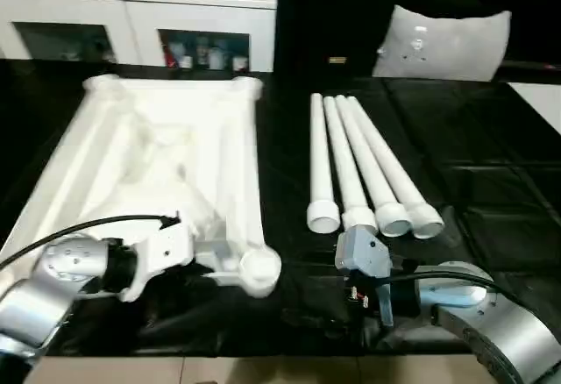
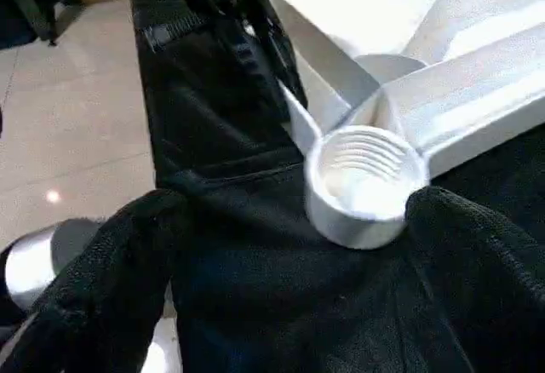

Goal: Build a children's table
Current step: Move table base, then pick table leg

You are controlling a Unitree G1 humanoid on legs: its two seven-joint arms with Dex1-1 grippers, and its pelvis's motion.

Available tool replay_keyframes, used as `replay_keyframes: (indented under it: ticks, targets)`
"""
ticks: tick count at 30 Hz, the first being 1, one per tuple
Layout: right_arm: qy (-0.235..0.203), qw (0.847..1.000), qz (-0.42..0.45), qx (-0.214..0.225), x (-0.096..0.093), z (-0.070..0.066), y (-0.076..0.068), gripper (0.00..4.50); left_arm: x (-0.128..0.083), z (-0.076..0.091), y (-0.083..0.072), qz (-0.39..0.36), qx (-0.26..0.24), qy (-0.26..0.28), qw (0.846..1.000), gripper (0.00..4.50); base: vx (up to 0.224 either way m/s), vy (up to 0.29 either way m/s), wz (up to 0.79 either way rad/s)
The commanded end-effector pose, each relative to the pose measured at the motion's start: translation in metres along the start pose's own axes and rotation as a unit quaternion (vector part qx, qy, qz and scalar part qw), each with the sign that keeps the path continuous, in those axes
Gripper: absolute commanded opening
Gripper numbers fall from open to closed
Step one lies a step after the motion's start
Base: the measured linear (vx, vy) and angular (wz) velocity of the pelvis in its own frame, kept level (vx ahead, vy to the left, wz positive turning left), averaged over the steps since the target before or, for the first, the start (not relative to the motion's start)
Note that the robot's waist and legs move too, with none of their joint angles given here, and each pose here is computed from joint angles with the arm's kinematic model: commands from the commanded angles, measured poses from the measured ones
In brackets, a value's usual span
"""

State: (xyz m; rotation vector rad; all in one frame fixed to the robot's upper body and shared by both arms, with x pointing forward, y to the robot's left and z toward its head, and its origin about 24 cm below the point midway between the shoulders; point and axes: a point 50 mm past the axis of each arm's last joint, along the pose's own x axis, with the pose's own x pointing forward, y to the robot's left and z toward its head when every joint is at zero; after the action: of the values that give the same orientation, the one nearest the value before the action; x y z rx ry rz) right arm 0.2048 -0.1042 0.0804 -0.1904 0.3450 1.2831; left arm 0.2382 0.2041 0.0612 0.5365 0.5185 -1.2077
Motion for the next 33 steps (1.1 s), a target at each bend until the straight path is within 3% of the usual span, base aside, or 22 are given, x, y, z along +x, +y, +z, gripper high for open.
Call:
replay_keyframes:
  ticks: [1, 4, 8, 10, 11, 14, 15, 19, 20, 22, 23, 27, 33]
  targets:
    - [-0.001, 1.0, -0.027, -0.005, -0.002, 0.003, -0.009, 4.5, 0.002, -0.004, 0.006, 0.037, -0.015, 0.01, 0.999, 0.02, 0.0, 0.0, 0.0]
    - [0.0, 0.999, -0.043, -0.008, -0.001, 0.004, -0.013, 4.5, 0.004, -0.002, 0.009, 0.048, -0.01, 0.006, 0.999, 0.02, 0.0, 0.0, 0.0]
    - [-0.004, 0.992, -0.126, 0.005, 0.002, 0.006, -0.031, 4.5, 0.012, 0.008, 0.015, 0.068, -0.005, -0.014, 0.998, 0.02, 0.0, 0.0, 0.0]
    - [-0.015, 0.987, -0.16, 0.016, 0.004, 0.008, -0.037, 4.5, 0.015, 0.012, 0.014, 0.061, 0.003, -0.028, 0.998, 0.02, 0.0, 0.0, 0.0]
    - [-0.041, 0.982, -0.184, 0.024, 0.005, 0.014, -0.043, 4.5, 0.016, 0.014, 0.014, 0.059, 0.009, -0.033, 0.998, 0.02, 0.0, 0.0, 0.0]
    - [-0.067, 0.98, -0.183, 0.043, 0.008, 0.021, -0.044, 4.5, 0.015, 0.018, 0.015, 0.07, 0.01, -0.037, 0.997, 0.02, 0.0, 0.0, 0.0]
    - [-0.071, 0.977, -0.197, 0.044, 0.009, 0.025, -0.047, 4.5, 0.014, 0.02, 0.014, 0.069, 0.007, -0.043, 0.997, 0.47, 0.0, 0.0, 0.0]
    - [-0.074, 0.955, -0.283, 0.05, 0.014, 0.037, -0.066, 4.5, 0.006, 0.03, 0.011, 0.068, 0.005, -0.066, 0.996, 0.79, 0.0, 0.0, 0.0]
    - [-0.056, 0.939, -0.334, 0.061, 0.016, 0.042, -0.077, 4.5, 0.0, 0.034, 0.01, 0.076, 0.002, -0.077, 0.994, 0.88, 0.0, 0.0, 0.0]
    - [-0.025, 0.932, -0.355, 0.076, 0.019, 0.042, -0.084, 4.5, -0.004, 0.036, 0.01, 0.085, 0.002, -0.081, 0.993, 0.94, 0.0, 0.0, 0.0]
    - [0.003, 0.931, -0.356, 0.08, 0.022, 0.042, -0.088, 4.5, -0.007, 0.039, 0.009, 0.092, 0.0, -0.086, 0.992, 1.11, 0.0, 0.0, 0.0]
    - [0.028, 0.927, -0.356, 0.118, 0.035, 0.052, -0.103, 4.5, -0.015, 0.047, 0.004, 0.103, -0.007, -0.097, 0.99, 1.45, 0.0, 0.0, 0.0]
    - [0.064, 0.91, -0.389, 0.128, 0.048, 0.055, -0.123, 4.5, -0.015, 0.06, -0.009, 0.098, -0.03, -0.115, 0.988, 1.73, 0.0, 0.0, 0.0]
